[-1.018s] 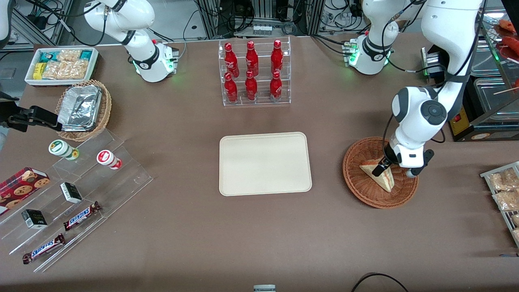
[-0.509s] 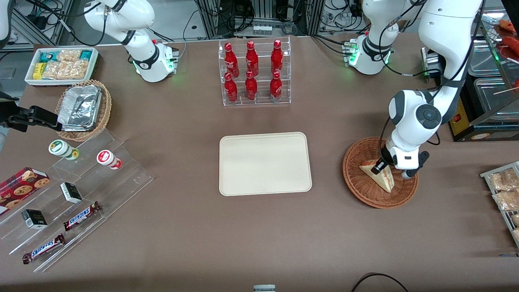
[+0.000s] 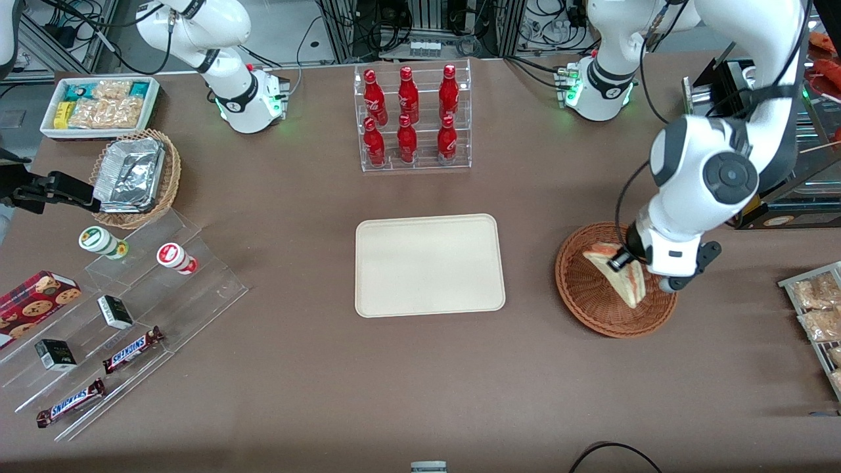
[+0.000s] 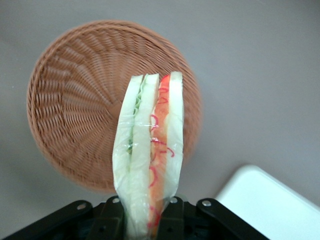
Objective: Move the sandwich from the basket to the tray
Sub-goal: 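Close the left gripper on the sandwich and lift it from the basket, then carry the sandwich with the left gripper over the cream tray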
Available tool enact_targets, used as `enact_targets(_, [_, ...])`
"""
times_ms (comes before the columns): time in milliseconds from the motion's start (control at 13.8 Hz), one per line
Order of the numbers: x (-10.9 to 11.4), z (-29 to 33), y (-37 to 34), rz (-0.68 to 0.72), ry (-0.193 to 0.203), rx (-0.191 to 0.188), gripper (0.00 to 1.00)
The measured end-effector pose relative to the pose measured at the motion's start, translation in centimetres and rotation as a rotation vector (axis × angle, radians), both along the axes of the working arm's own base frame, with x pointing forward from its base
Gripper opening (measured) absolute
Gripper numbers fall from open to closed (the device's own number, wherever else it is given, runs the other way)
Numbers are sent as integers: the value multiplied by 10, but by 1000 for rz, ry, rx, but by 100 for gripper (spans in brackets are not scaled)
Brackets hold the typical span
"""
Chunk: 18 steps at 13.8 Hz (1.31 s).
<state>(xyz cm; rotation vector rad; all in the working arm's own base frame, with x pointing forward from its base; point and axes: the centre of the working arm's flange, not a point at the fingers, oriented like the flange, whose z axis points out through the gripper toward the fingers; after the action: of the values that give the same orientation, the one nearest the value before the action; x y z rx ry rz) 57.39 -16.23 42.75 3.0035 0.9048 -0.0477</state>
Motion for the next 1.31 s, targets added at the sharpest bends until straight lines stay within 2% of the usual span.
enact_targets(218, [-30, 15, -106, -168, 10, 1, 19])
enact_targets(364, [-53, -1, -175, -247, 27, 4, 19])
enact_targets(509, [-66, -22, -234, -316, 39, 3, 19])
enact_targets(655, [-71, -51, -283, -363, 42, -5, 19])
enact_targets(873, [-62, -105, -330, -393, -7, -35, 19])
enact_targets(1018, [-63, -141, -345, -438, -41, -12, 19])
enact_targets(1164, [-74, -166, -359, -468, -37, 10, 19])
enact_targets(1309, [-83, -179, -368, -486, -32, 14, 19])
